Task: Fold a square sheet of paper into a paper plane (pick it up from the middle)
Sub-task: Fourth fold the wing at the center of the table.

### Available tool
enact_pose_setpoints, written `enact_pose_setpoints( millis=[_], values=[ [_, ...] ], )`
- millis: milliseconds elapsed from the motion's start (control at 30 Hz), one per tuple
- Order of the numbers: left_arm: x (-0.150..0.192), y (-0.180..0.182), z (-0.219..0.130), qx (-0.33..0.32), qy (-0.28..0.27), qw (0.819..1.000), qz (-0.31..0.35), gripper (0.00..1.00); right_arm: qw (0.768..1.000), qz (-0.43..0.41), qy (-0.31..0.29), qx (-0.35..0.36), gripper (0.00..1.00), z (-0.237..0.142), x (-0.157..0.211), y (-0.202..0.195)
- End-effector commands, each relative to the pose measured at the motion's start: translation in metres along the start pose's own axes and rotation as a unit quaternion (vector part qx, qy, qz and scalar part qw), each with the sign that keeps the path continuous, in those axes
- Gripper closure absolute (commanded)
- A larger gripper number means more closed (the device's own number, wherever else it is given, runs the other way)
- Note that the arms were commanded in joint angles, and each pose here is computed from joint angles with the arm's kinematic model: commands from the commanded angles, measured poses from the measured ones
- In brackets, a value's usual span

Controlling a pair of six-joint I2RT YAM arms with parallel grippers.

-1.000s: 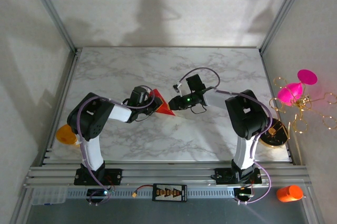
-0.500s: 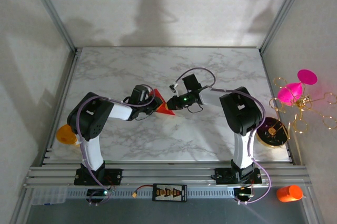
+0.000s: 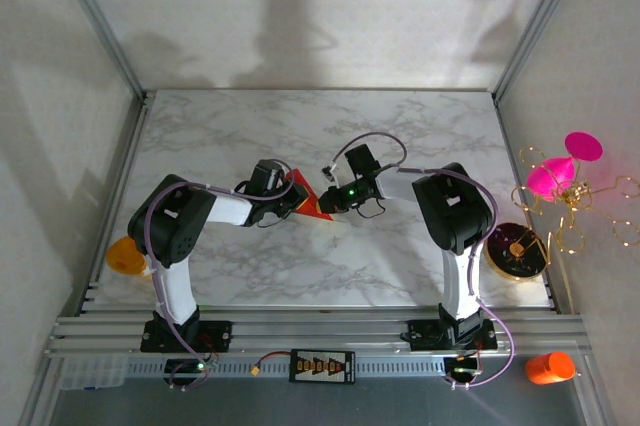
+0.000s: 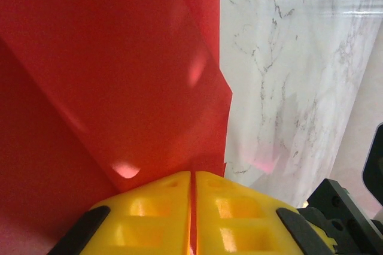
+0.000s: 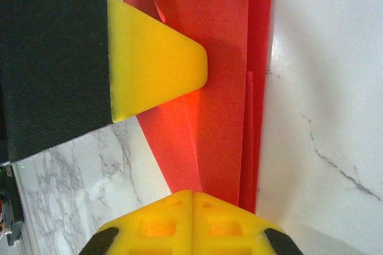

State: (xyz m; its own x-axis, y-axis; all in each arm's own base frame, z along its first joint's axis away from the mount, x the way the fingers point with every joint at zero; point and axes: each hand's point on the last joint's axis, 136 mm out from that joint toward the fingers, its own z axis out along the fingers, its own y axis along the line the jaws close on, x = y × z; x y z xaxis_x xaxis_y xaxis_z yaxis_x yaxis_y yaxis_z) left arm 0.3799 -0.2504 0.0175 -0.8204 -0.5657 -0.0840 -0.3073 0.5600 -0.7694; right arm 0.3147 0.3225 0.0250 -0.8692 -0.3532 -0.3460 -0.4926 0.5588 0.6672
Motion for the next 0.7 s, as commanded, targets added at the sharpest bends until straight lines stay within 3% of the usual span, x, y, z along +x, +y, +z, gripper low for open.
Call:
enact_pose_setpoints(
  millis=[0, 300, 667],
  values=[
    [0.011, 0.08, 0.004, -0.131, 0.005, 0.99, -0.046, 0.89, 1.0, 0.003, 0.016, 0.015, 0.95, 0.004, 0.006, -0.006],
    [0.012, 0.093, 0.003, -0.16, 0.003, 0.985, -0.06, 0.89, 1.0, 0.002, 0.016, 0.026, 0.95, 0.003, 0.005, -0.009],
    [0.013, 0.097, 0.002, -0.186, 0.005, 0.979, -0.078, 0.88, 1.0, -0.014, -0.01, 0.009, 0.95, -0.015, -0.001, 0.02]
  ],
)
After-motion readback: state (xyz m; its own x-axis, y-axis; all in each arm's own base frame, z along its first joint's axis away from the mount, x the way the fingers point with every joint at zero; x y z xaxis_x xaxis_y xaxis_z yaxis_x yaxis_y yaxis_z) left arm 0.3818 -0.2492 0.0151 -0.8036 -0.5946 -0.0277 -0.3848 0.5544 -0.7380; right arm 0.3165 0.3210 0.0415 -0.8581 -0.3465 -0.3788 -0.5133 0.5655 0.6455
